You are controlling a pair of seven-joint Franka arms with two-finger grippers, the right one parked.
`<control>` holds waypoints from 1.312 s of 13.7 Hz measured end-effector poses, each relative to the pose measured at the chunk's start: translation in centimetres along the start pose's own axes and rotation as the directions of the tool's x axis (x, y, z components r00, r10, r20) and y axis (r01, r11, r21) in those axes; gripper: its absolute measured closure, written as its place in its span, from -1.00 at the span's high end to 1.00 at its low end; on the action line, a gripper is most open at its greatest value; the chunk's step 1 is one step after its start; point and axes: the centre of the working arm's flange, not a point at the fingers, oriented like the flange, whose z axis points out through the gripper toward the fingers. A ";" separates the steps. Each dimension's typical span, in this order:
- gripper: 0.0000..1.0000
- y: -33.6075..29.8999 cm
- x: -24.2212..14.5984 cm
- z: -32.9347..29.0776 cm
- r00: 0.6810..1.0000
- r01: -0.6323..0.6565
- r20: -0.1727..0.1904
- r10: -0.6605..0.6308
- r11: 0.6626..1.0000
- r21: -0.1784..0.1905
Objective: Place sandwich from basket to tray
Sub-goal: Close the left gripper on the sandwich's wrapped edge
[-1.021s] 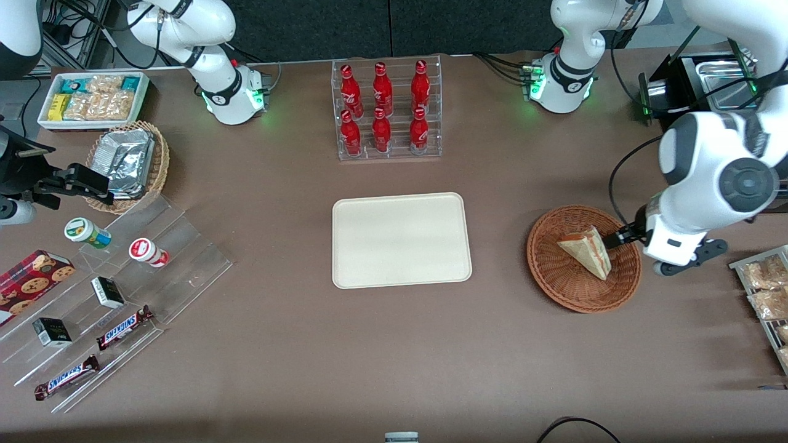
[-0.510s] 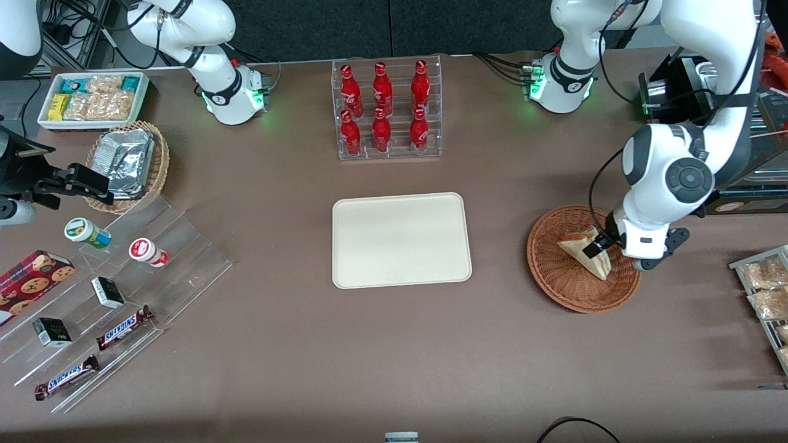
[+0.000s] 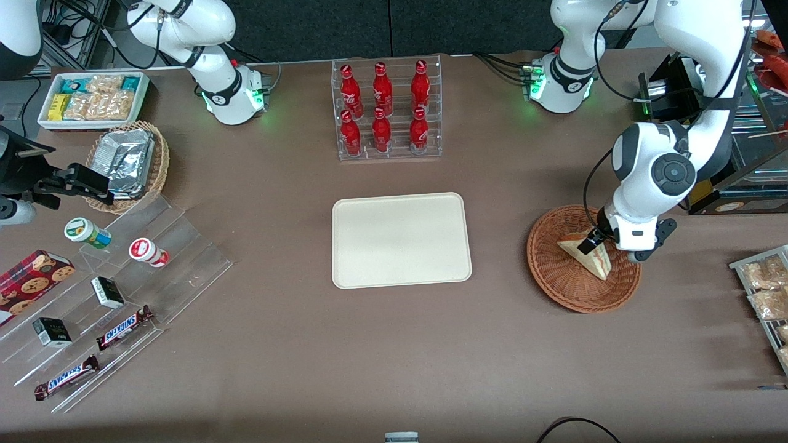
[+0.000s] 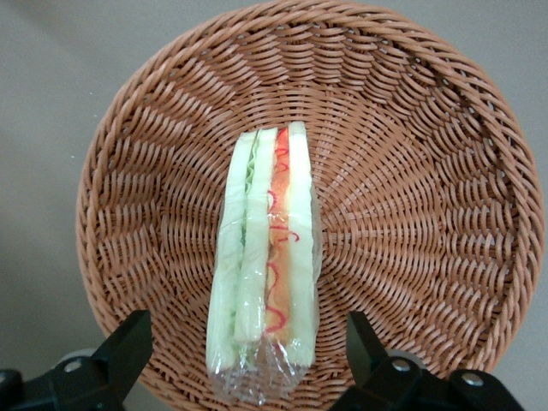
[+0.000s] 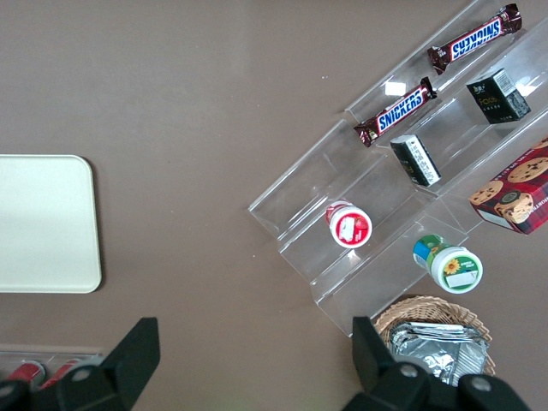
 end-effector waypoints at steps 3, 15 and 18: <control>0.98 -0.5 -0.5 1.1 1.000 0.012 -0.005 -0.012 1.000 -0.011; -0.67 0.8 -0.3 -0.4 0.998 0.063 0.000 -0.063 0.998 0.002; -0.67 4.4 -2.3 -7.5 0.998 -0.026 0.055 0.020 0.993 0.113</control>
